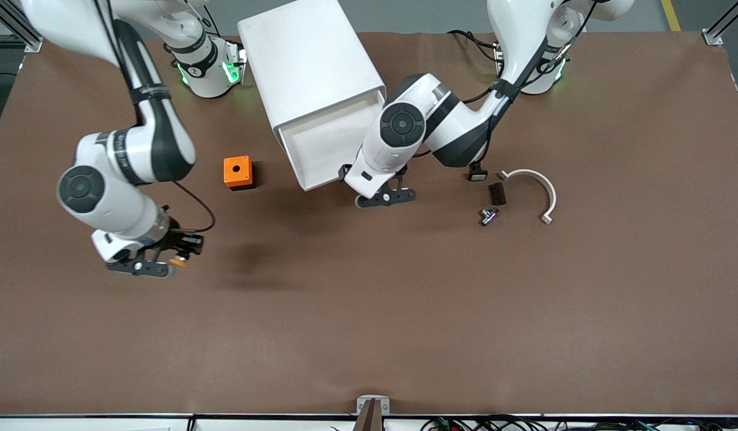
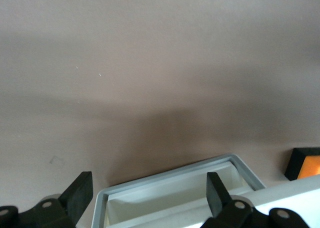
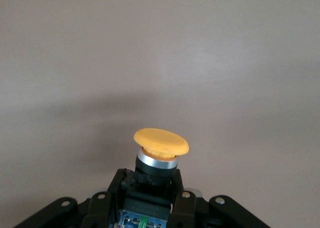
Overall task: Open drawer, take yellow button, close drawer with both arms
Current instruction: 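Push the drawer closed with the left gripper while the right gripper carries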
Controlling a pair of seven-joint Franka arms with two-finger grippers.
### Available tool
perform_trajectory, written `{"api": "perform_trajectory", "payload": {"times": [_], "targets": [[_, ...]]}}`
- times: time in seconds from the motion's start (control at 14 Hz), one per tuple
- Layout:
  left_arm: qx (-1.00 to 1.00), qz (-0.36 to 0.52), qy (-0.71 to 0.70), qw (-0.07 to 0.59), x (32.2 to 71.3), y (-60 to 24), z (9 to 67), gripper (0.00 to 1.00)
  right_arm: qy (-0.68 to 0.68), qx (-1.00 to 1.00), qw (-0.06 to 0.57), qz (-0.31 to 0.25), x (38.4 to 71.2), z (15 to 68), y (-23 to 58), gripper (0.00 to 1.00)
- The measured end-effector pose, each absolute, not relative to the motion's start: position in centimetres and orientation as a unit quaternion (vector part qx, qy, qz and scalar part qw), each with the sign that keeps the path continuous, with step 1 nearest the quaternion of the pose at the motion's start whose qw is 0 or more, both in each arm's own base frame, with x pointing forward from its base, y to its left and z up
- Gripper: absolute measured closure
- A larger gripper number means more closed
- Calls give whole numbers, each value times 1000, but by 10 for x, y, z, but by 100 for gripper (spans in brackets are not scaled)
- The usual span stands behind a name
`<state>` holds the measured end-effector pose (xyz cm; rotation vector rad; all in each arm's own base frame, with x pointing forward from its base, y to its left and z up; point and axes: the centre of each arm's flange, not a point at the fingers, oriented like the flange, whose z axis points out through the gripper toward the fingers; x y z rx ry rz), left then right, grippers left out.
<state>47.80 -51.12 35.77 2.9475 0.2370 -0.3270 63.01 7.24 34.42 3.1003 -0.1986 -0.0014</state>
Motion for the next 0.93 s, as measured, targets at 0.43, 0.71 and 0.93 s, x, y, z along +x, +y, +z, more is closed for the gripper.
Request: {"api": "perform_trajectory", "payload": {"times": [0.43, 0.71, 0.93], "targets": [[990, -114, 38, 78, 433, -549, 357, 0, -5, 999, 29, 24, 602, 274, -38, 60], [990, -118, 15, 73, 406, -569, 353, 0, 37, 999, 32, 17, 570, 220, -130, 60], [990, -118, 7, 72, 398, -575, 353, 0, 42, 999, 30, 6, 560, 197, -160, 60]]}}
